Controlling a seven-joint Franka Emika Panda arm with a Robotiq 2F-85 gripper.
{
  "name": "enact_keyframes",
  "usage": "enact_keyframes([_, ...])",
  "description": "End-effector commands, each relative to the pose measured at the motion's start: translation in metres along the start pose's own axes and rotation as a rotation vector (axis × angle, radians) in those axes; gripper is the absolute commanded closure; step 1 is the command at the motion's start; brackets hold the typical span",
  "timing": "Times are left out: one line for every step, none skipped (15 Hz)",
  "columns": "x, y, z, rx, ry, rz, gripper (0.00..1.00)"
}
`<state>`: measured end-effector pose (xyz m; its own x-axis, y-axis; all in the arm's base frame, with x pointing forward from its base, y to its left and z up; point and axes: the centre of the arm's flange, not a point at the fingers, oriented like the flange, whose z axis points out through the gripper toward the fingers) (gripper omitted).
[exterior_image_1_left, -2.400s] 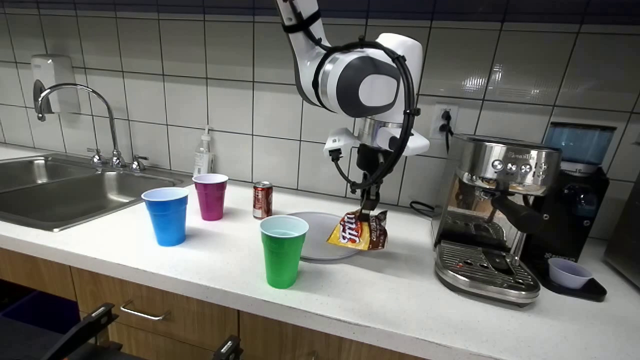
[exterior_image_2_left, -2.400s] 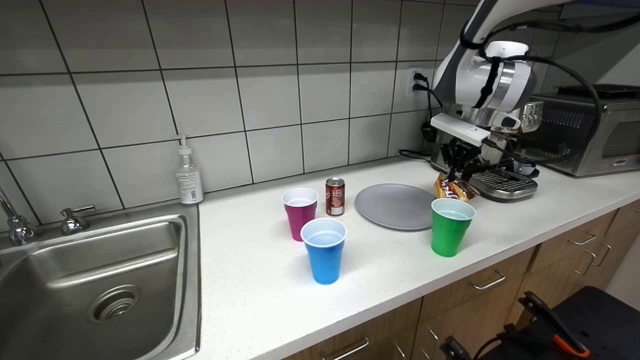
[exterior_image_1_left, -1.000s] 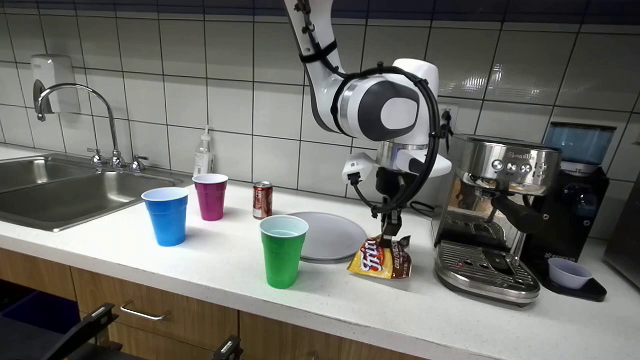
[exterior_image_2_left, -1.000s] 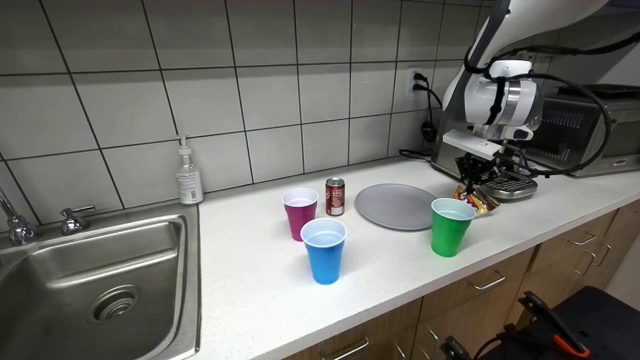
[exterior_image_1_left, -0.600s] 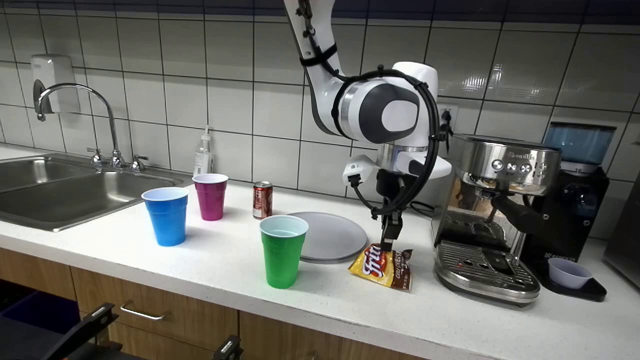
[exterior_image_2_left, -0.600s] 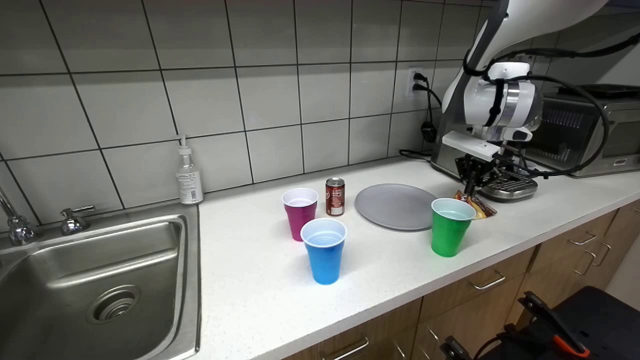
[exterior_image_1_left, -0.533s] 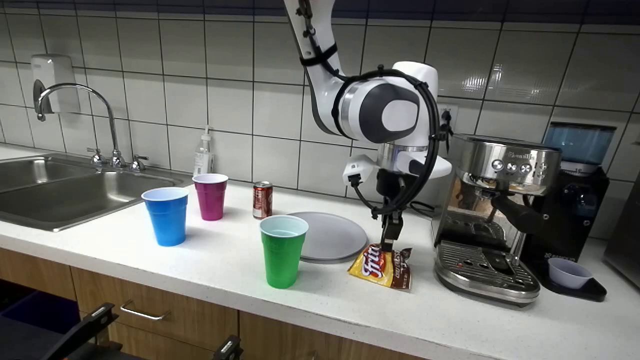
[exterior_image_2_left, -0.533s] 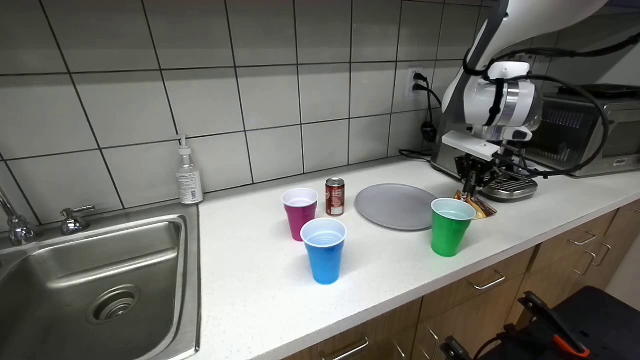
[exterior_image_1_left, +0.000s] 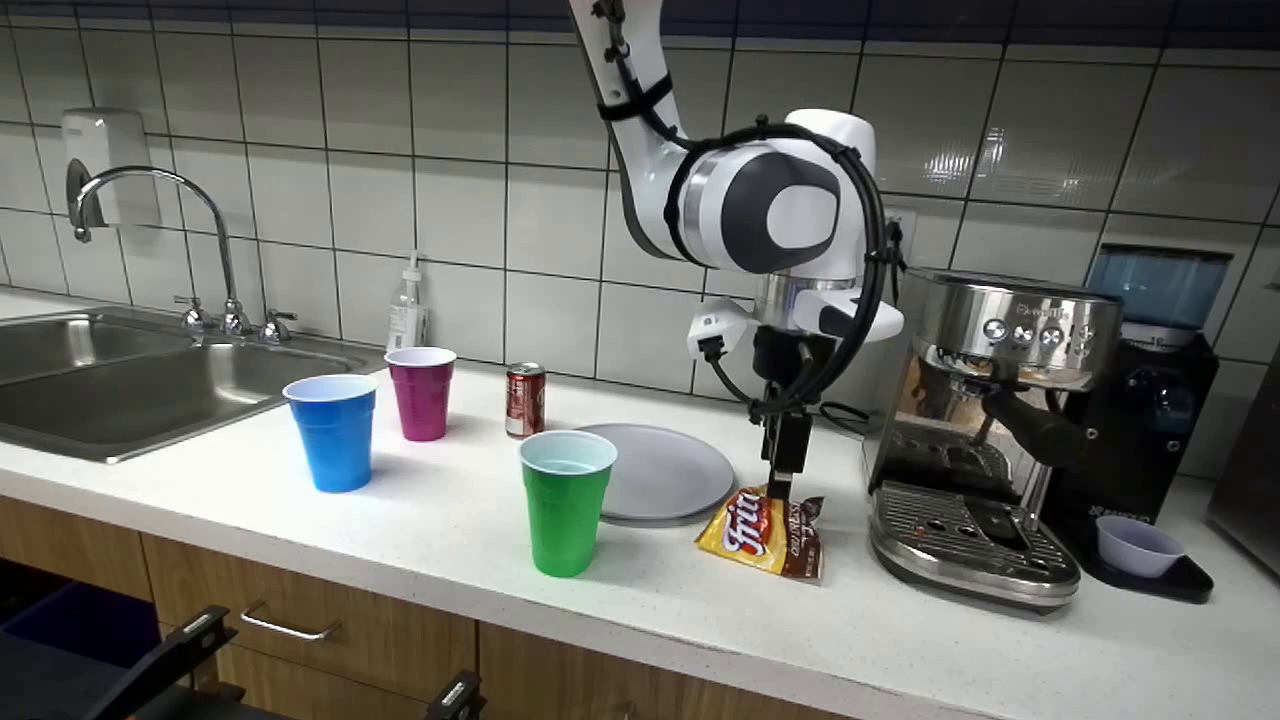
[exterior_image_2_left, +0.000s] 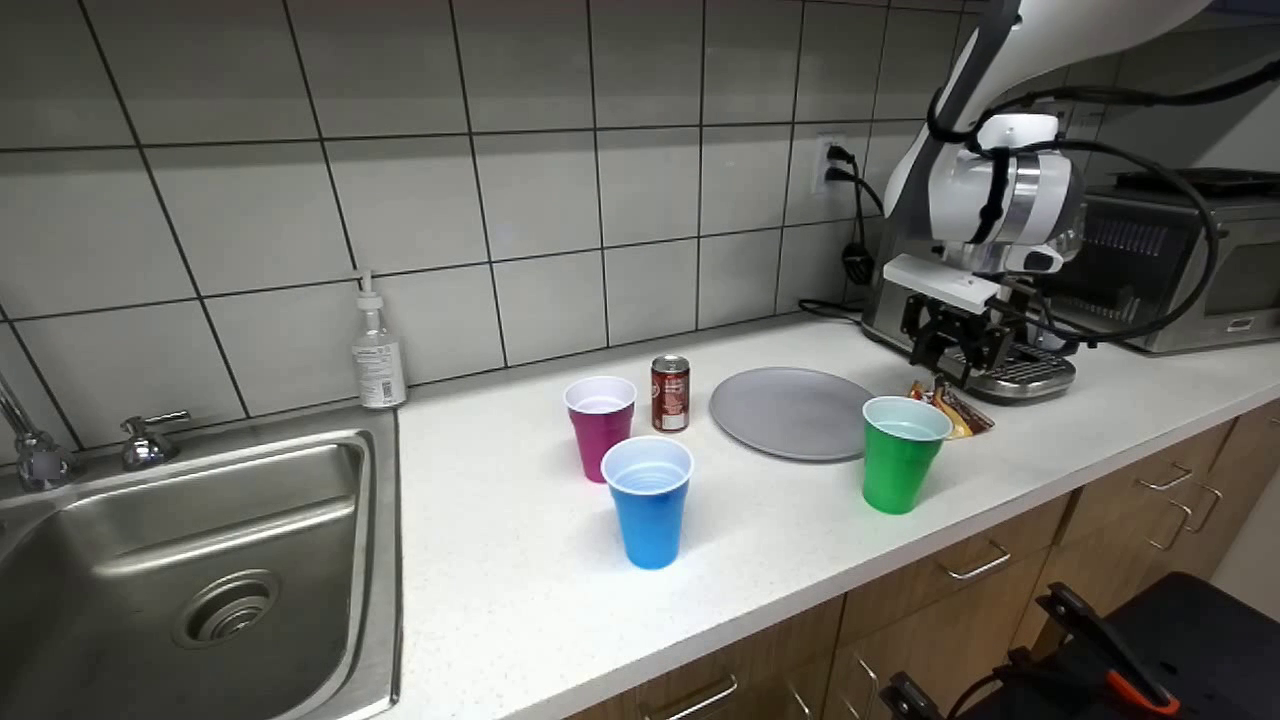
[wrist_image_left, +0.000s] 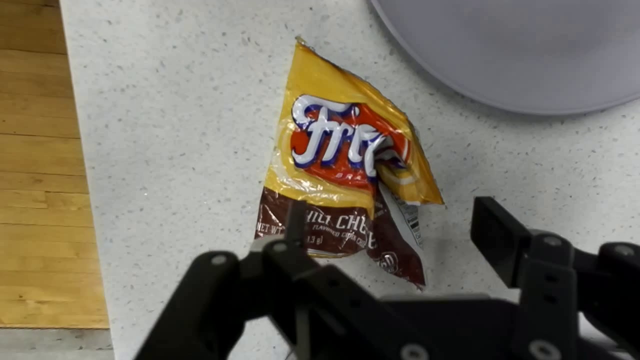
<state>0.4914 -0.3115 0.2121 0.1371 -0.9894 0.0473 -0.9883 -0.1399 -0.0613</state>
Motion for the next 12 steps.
enact_keyframes([-0.012,0.006,-0.026,-0.012,-0.026,-0.033,0.0])
enact_keyframes([-0.014,0.006,-0.03,-0.014,-0.026,-0.041,0.0])
enact_keyframes([-0.016,0.006,-0.033,-0.016,-0.027,-0.051,0.0])
enact_keyframes([-0.019,0.007,-0.037,-0.018,-0.029,-0.062,0.0])
enact_keyframes([-0.021,0.007,-0.04,-0.021,-0.027,-0.072,0.0])
enact_keyframes([-0.024,0.008,-0.043,-0.024,-0.027,-0.083,0.0])
enact_keyframes([-0.027,0.008,-0.046,-0.026,-0.023,-0.097,0.0])
enact_keyframes([-0.03,0.009,-0.049,-0.029,-0.021,-0.11,0.0])
enact_keyframes([-0.034,0.009,-0.051,-0.032,-0.02,-0.12,0.0])
enact_keyframes([-0.037,0.009,-0.053,-0.036,-0.018,-0.13,0.0])
enact_keyframes([-0.041,0.01,-0.055,-0.038,-0.018,-0.142,0.0])
enact_keyframes([-0.045,0.009,-0.057,-0.039,-0.017,-0.151,0.0])
